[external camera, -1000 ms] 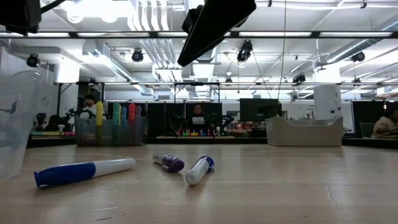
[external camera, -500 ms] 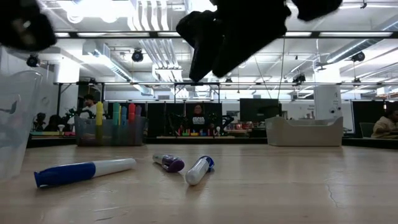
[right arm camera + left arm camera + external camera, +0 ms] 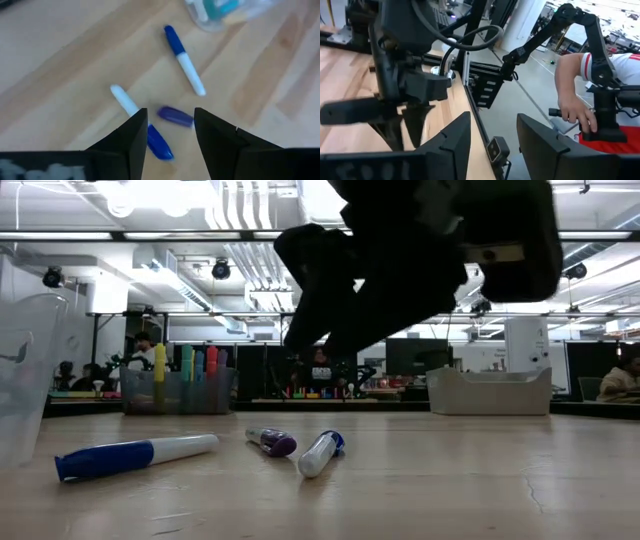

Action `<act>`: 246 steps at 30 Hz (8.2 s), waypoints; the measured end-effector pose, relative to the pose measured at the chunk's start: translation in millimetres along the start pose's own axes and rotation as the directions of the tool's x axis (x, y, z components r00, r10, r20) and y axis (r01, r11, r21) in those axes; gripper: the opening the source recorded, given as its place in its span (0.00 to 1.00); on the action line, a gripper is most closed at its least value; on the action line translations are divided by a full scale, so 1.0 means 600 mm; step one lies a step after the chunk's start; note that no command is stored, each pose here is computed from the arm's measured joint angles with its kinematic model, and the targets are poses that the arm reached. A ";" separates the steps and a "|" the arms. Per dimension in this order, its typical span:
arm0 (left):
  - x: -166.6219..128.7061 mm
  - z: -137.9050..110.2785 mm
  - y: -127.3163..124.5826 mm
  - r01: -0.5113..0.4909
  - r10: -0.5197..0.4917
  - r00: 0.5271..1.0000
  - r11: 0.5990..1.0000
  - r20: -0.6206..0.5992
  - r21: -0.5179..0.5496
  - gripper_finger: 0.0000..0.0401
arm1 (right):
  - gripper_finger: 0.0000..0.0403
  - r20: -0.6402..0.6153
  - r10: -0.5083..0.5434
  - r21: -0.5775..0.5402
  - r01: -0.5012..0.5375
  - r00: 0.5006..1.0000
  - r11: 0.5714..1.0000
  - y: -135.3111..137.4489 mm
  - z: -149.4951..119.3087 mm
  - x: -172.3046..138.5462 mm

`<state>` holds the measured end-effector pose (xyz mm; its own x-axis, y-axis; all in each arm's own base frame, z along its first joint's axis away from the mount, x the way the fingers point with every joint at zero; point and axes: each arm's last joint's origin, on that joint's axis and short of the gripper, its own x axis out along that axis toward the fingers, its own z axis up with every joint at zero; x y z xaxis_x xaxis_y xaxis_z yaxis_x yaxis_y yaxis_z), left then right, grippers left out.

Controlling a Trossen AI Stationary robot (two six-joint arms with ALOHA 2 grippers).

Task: Pick & Place Markers
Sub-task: Put the blue and white highlighter pen into the transparent bin

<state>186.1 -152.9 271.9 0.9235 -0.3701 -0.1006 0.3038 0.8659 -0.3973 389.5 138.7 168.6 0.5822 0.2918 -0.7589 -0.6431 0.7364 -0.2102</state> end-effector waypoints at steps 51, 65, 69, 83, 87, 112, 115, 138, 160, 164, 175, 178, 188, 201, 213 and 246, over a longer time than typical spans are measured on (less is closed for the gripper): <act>0.005 -0.003 0.008 -0.137 0.135 0.990 0.990 0.046 0.039 0.38 | 0.06 -0.024 0.049 0.311 -0.039 0.999 0.950 -0.026 0.037 -0.039; 0.022 -0.022 0.028 -0.352 0.348 0.935 0.933 0.070 0.067 0.38 | 0.06 0.056 -0.223 0.455 0.174 0.973 0.873 -0.089 0.109 -0.135; 0.028 -0.026 0.032 -0.372 0.367 0.928 0.926 0.068 0.067 0.38 | 0.06 0.060 -0.233 0.447 0.182 0.971 0.876 -0.098 0.113 -0.142; 0.028 -0.024 0.036 -0.407 0.402 0.911 0.913 0.092 0.040 0.25 | 0.06 0.065 -0.238 0.455 0.184 0.969 0.871 -0.101 0.113 -0.143; 0.028 -0.024 0.036 -0.410 0.405 0.910 0.911 0.092 0.038 0.14 | 0.06 0.072 -0.240 0.455 0.183 0.968 0.872 -0.102 0.114 -0.143; -0.016 -0.042 0.031 -0.152 0.054 0.930 0.957 -0.363 -0.249 0.10 | 0.19 -0.011 -0.148 0.434 0.138 0.989 0.890 -0.087 0.089 -0.129; -0.022 -0.058 0.031 -0.223 0.011 0.879 0.893 -0.477 -0.392 0.10 | 0.23 -0.024 -0.145 0.434 0.141 0.989 0.890 -0.085 0.083 -0.125; -0.025 -0.101 0.027 -0.471 -0.025 0.720 0.716 -0.693 -0.515 0.34 | 0.32 -0.022 -0.191 0.772 0.138 0.981 0.621 -0.079 0.033 -0.080; 0.008 0.033 -0.002 -0.351 0.304 0.914 0.925 0.268 0.146 0.34 | 0.36 -0.185 -0.382 0.922 0.294 0.905 0.250 -0.031 -0.018 0.023; 0.007 0.047 -0.008 -0.357 0.288 0.904 0.915 0.317 0.186 0.34 | 0.34 -0.182 -0.371 0.925 0.287 0.911 0.250 -0.017 -0.015 0.030; 0.010 0.037 -0.001 -0.370 0.300 0.906 0.905 0.299 0.211 0.34 | 0.32 -0.139 -0.362 0.926 0.250 0.922 0.281 0.005 -0.001 0.052; 0.010 0.037 -0.001 -0.370 0.301 0.906 0.905 0.299 0.211 0.34 | 0.32 -0.150 -0.350 0.922 0.259 0.925 0.288 0.008 -0.001 0.072; 0.010 0.036 0.000 -0.368 0.303 0.907 0.907 0.293 0.203 0.34 | 0.25 -0.258 -0.303 0.885 0.350 0.917 0.306 0.019 -0.007 0.095; 0.011 0.033 0.001 -0.371 0.306 0.909 0.904 0.284 0.212 0.34 | 0.11 -0.319 -0.282 0.715 0.425 0.905 0.555 0.027 -0.021 0.107; 0.012 0.024 0.004 -0.383 0.324 0.914 0.887 0.242 0.258 0.34 | 0.10 -0.324 -0.343 0.533 0.470 0.882 0.703 0.016 -0.002 0.057; 0.035 0.019 0.031 -0.432 0.378 0.897 0.857 0.227 0.281 0.34 | 0.10 0.070 -0.691 0.379 0.622 0.719 0.685 0.004 0.148 -0.139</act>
<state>214.0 -140.9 272.7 0.9969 0.0717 -0.0334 -0.0731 0.9965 -0.0409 383.7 170.3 286.1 0.8983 -0.2562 -0.3569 0.1096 0.9173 -0.3827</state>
